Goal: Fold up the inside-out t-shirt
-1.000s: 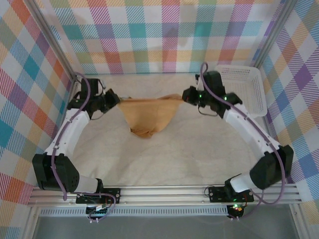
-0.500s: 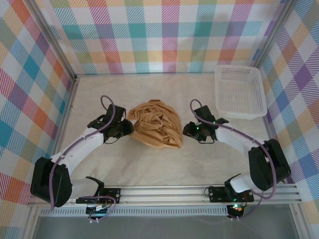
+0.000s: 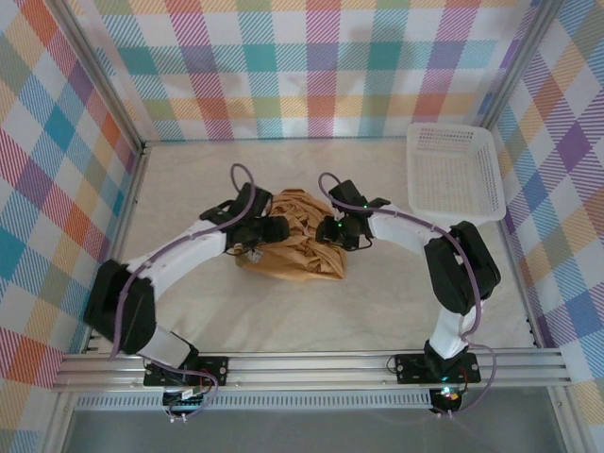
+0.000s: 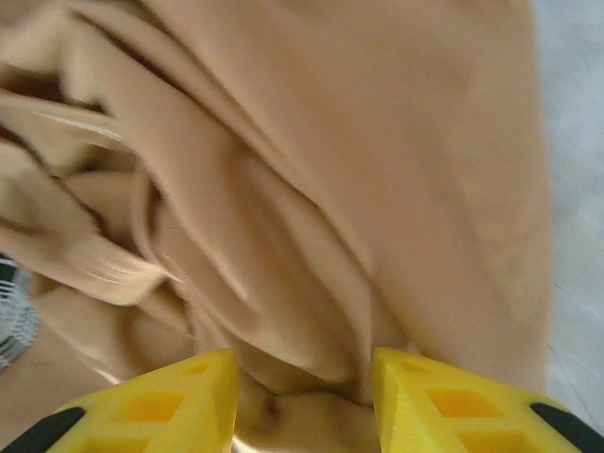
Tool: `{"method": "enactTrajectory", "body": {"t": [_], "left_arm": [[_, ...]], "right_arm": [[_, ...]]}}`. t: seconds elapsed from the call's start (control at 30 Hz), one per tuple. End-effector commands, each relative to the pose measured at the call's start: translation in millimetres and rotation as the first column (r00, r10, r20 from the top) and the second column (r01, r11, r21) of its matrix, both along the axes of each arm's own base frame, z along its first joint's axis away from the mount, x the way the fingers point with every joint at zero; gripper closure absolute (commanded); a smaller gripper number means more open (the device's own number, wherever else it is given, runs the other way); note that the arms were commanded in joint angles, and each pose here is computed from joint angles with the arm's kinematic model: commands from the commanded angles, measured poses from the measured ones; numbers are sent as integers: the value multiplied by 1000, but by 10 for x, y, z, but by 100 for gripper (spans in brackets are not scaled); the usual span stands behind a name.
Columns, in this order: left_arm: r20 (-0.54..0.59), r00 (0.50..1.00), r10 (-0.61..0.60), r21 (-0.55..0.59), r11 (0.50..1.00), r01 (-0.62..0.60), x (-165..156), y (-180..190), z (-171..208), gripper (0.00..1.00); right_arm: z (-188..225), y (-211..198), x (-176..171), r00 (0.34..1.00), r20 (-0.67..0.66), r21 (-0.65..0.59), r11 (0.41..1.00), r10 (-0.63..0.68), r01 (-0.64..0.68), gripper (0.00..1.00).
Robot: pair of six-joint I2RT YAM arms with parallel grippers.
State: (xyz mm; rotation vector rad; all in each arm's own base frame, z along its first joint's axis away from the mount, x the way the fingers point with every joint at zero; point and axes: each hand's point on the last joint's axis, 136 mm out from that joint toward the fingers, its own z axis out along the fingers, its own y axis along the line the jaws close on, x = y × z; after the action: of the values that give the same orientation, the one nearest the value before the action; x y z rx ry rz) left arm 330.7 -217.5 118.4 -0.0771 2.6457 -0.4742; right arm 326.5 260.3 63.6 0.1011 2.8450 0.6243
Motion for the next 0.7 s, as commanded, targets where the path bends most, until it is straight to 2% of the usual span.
{"method": "enactTrajectory", "body": {"t": [0.0,0.17,0.23,0.3,0.37,0.4,0.5,0.53,0.67], "left_arm": [[-38,999,-22,-28,999,20,84,-267,-71,28],[-123,992,3,47,999,2,241,-348,-461,27],[-146,989,10,71,997,0,289,-365,-586,32],[-169,985,21,96,995,-5,313,-363,-699,45],[-176,984,31,113,993,-11,322,-343,-714,64],[-171,984,39,124,992,-18,328,-321,-684,74],[-127,990,59,142,989,-40,359,-250,-457,94],[-110,992,59,140,989,-44,374,-242,-364,99],[-47,998,51,129,991,-45,438,-238,79,100]], "right_arm": [[74,-168,-41,999,6,-30,998,-49,49,58],[159,-357,-72,997,33,-51,996,-66,68,57],[174,-375,-102,997,34,-46,997,-64,65,57],[192,-342,-126,998,29,-25,998,-52,53,57],[207,-260,-140,999,19,18,999,-33,32,56],[216,-187,-148,1000,12,52,999,-15,14,55],[171,14,-148,1000,-17,117,993,26,-24,51],[141,68,-148,999,-26,125,992,37,-34,50],[-77,244,-131,995,-92,160,987,49,-34,50]]}}
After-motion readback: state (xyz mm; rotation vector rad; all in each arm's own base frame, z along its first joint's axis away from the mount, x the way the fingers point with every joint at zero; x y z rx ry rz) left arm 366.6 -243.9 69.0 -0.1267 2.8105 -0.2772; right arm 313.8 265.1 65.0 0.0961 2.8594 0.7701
